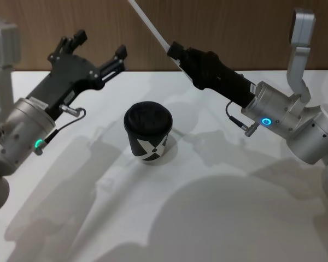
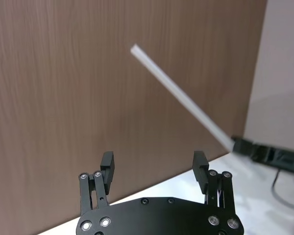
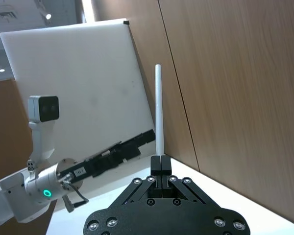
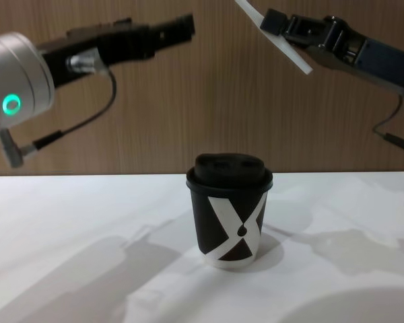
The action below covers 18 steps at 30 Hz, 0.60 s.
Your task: Pick up the straw with one hand, pass it to the other hand, and insert it into the cup.
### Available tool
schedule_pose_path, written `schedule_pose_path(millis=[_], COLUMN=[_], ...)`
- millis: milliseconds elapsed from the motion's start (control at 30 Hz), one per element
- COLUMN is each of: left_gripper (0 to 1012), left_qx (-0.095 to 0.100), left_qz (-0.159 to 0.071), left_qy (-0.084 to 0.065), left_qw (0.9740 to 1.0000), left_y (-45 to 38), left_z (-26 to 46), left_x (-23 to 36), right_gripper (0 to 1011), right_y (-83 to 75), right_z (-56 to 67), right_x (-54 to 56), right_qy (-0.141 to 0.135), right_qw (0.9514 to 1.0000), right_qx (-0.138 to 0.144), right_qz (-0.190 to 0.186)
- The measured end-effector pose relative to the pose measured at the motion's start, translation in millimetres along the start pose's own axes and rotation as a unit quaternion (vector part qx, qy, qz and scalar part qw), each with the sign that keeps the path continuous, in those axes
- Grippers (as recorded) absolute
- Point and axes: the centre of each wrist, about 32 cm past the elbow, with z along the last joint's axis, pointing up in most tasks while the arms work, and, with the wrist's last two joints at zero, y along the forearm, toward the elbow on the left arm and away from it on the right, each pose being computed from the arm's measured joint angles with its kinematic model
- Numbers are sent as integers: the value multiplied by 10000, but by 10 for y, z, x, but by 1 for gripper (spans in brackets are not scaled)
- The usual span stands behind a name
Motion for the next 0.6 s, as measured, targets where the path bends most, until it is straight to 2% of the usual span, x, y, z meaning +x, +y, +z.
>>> schedule_pose_path(millis=[33,133,167,200,233,267,333,367,433,600], left_gripper=[1003,1003,1003,1003,1003,1003,1003,1003,1003,1003], left_qx=[0,-132,-156,-204,-204,-243,-288,-288,-331,-357], left_qz=[0,-160,-199,-264,-264,-338,-424,-424,-530,-659], left_qy=[0,330,383,495,495,622,785,785,1004,1326], left_qw=[10000,9992,9989,9982,9982,9972,9956,9956,9930,9883], left_y=[0,-26,-32,-45,-45,-58,-80,-80,-108,-147], left_z=[0,49,57,74,74,84,91,91,90,71], left_x=[0,26,30,38,38,45,55,55,66,80], right_gripper=[6,6,6,6,6,6,6,6,6,6], right_y=[0,-1,-1,-1,-1,-1,-2,-2,-2,-4], right_z=[0,-1,-1,-1,-2,-2,-2,-2,-2,-1], right_x=[0,0,0,0,0,0,0,0,0,0], right_qy=[1,3,5,5,6,7,7,7,8,6], right_qw=[10000,10000,10000,10000,10000,10000,10000,10000,10000,10000], right_qx=[0,-2,-3,-4,-6,-7,-8,-8,-9,-10], right_qz=[0,2,3,3,4,5,5,5,6,6])
